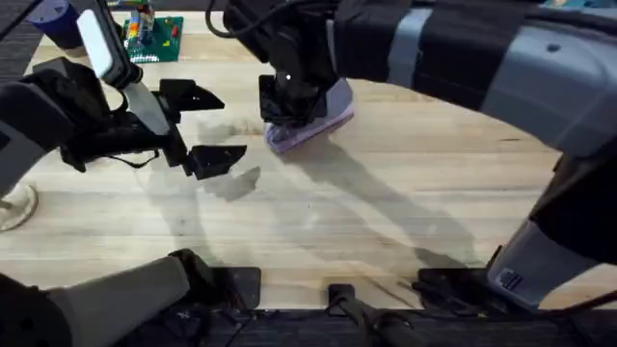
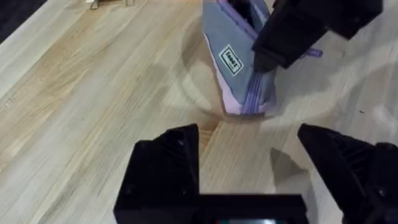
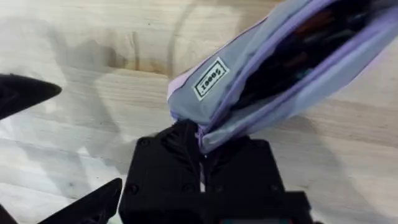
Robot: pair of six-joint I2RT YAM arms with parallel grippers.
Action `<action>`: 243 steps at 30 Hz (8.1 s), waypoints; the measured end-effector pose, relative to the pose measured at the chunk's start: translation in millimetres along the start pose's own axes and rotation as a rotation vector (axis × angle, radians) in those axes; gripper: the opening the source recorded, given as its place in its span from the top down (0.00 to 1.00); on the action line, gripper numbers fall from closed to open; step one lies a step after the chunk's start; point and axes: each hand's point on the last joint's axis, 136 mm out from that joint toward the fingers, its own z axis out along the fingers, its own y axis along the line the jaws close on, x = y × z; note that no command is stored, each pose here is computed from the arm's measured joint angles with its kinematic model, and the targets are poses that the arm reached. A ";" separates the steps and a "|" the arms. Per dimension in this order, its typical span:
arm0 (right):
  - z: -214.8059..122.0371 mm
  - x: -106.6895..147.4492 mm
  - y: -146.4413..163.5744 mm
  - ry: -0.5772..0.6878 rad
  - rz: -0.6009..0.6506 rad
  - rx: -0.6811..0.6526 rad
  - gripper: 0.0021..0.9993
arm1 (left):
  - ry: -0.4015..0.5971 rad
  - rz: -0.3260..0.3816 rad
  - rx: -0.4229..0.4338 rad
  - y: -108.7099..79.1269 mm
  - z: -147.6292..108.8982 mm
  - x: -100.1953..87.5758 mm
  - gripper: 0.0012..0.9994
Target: Unzip the bag, pick up the pens from the table one at a time and place them inside, then zip the bag closed.
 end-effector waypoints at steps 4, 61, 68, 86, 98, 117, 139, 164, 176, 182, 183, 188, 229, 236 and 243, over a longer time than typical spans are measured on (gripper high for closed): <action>-4.6 -3.3 0.8 -0.016 -0.019 -0.008 0.97 | 0.000 0.000 0.000 0.0 0.0 0.0 0.01; -61.6 -47.8 -10.0 -0.262 -0.004 -0.002 0.97 | 0.000 0.000 0.000 0.0 0.0 -0.1 0.01; -63.3 -48.8 -9.3 -0.267 -0.003 -0.007 0.97 | 0.000 0.000 0.000 0.0 0.0 -0.1 0.01; -63.7 -46.4 -16.0 -0.262 -0.010 0.025 0.70 | 0.000 0.000 0.000 0.0 0.0 -0.1 0.01; -92.7 -57.7 -20.0 -0.341 -0.006 0.019 0.00 | -0.003 0.000 0.000 0.0 0.0 -0.5 0.01; -90.1 -30.5 -19.6 -0.272 -0.084 0.065 0.00 | -0.003 0.000 0.000 0.0 0.0 -0.5 0.01; -103.0 34.9 -12.1 -0.159 -0.070 0.107 0.00 | -0.003 0.001 0.000 0.1 0.0 -0.6 0.01; -77.3 62.1 -0.1 -0.178 0.124 0.088 0.00 | -0.003 0.001 0.000 0.1 0.0 -0.5 0.01; -49.7 56.8 13.0 -0.239 0.183 0.011 0.01 | -0.003 0.000 0.000 -0.1 0.0 -0.5 0.01; -48.6 50.1 22.1 -0.267 0.202 -0.033 0.00 | -0.003 0.000 0.000 -0.1 0.0 -0.5 0.01; -48.5 48.9 23.5 -0.271 0.205 -0.039 0.00 | -0.003 0.000 0.000 -0.1 0.0 -0.6 0.01; -37.7 45.3 28.4 -0.284 0.212 -0.041 0.01 | -0.003 0.000 0.000 -0.1 0.0 -0.6 0.01; 17.2 29.1 19.2 -0.336 0.279 0.042 0.76 | -0.003 0.000 0.000 -0.1 0.0 -0.5 0.01; 17.2 29.5 19.0 -0.335 0.278 0.044 0.85 | -0.003 0.000 0.000 -0.1 0.0 -0.6 0.01; 14.1 33.2 13.8 -0.320 0.270 0.063 0.97 | -0.003 0.000 0.000 -0.1 0.0 -0.5 0.01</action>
